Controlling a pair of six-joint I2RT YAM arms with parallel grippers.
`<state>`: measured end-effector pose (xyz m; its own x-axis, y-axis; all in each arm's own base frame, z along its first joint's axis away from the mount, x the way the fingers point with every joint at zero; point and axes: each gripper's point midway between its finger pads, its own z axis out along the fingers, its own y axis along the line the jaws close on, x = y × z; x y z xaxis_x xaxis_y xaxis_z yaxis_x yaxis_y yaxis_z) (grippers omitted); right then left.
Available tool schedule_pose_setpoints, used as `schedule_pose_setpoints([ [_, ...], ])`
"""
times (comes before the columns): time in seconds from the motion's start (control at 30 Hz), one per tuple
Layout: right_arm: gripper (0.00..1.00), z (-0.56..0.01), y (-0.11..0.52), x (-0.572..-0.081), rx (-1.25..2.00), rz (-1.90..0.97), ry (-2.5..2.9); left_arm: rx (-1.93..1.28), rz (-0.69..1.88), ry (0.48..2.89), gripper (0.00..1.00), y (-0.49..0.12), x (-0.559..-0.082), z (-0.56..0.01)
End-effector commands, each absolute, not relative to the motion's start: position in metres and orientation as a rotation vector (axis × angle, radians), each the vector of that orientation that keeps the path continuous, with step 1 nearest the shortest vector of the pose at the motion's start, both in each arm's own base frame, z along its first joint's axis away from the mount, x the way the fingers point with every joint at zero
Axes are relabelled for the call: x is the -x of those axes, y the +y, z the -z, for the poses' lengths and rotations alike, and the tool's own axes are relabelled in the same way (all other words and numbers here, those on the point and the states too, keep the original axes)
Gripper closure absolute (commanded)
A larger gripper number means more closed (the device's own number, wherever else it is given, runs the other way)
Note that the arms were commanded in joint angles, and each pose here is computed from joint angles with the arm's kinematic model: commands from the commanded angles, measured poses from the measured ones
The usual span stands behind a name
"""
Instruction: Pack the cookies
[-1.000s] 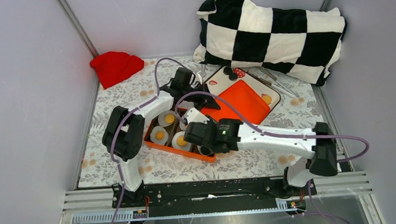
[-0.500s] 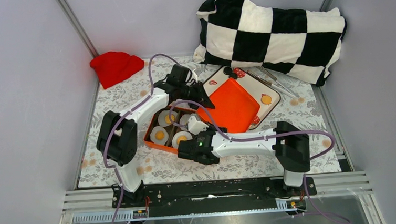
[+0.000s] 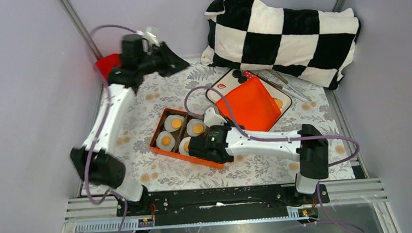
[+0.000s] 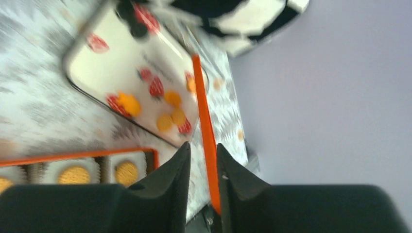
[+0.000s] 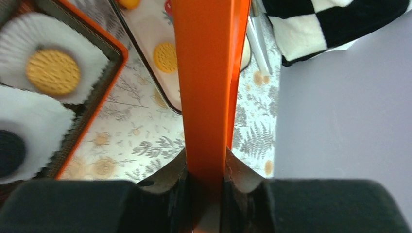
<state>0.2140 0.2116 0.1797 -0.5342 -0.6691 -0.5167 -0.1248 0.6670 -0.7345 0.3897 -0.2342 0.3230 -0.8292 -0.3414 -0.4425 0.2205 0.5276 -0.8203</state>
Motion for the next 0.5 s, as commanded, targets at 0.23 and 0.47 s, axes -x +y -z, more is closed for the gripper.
schedule_pose_setpoints([
  [0.23, 1.0, -0.382, 0.292, -0.188, 0.286, -0.606, 1.938, 0.688, 0.316, 2.074, 1.0, -0.074, -0.375, -0.281],
  [0.47, 1.0, -0.396, 0.287, -0.189, 0.138, -1.01, 1.806, 1.048, -0.083, 2.072, 1.0, -0.013, -0.355, -0.194],
])
